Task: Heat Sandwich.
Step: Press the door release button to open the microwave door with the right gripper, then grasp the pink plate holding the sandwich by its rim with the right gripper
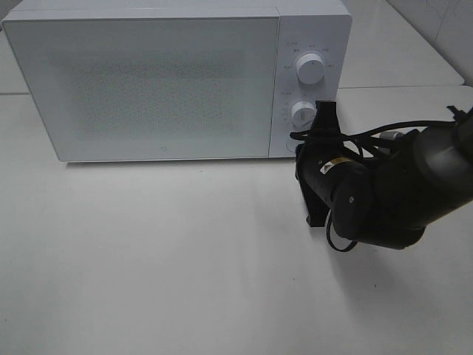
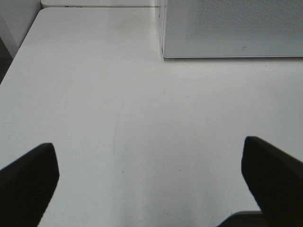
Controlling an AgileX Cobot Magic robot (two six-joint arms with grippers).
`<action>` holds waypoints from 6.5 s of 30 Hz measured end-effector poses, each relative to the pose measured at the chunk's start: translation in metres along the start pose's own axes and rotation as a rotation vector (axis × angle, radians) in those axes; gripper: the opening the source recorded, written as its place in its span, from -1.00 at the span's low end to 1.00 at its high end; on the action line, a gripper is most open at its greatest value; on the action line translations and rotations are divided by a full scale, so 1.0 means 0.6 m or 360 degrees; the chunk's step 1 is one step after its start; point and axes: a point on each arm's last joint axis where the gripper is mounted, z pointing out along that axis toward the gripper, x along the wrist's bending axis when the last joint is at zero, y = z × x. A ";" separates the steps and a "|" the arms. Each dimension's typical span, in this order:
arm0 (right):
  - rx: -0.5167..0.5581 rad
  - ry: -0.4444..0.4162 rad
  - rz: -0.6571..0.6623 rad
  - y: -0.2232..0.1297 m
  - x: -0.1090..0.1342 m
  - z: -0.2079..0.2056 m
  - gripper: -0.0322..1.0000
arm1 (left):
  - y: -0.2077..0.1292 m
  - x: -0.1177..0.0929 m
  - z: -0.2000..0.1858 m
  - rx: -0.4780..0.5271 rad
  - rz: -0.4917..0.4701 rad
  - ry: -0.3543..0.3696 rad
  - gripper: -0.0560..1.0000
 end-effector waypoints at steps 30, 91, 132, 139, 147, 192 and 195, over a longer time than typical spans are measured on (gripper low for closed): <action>-0.0042 -0.0023 0.0044 0.008 0.005 0.088 -0.94 | 0.000 0.000 0.000 0.0000 0.0000 0.0000 0.95; 0.0010 -0.0075 0.0073 -0.001 0.021 0.074 -0.94 | 0.000 0.000 0.000 0.0000 0.0000 0.0000 0.95; 0.1224 -0.0454 -0.2262 -0.022 0.115 -0.102 -0.82 | 0.000 0.000 0.000 0.0000 0.0000 0.0000 0.95; 0.1342 -0.0459 -0.2719 -0.017 0.129 -0.104 -0.80 | 0.000 0.000 0.000 0.0000 0.0000 0.0000 0.95; 0.1567 -0.0396 -0.3244 -0.014 0.145 -0.110 -0.75 | 0.000 0.000 0.000 0.0000 0.0000 0.0000 0.95; 0.2031 0.0548 -0.4857 -0.009 0.158 -0.109 0.80 | 0.000 0.000 0.000 0.0000 0.0000 0.0000 0.95; 0.1989 0.0534 -0.4888 -0.010 0.167 -0.107 0.83 | 0.000 0.000 0.000 0.0000 0.0000 0.0000 0.95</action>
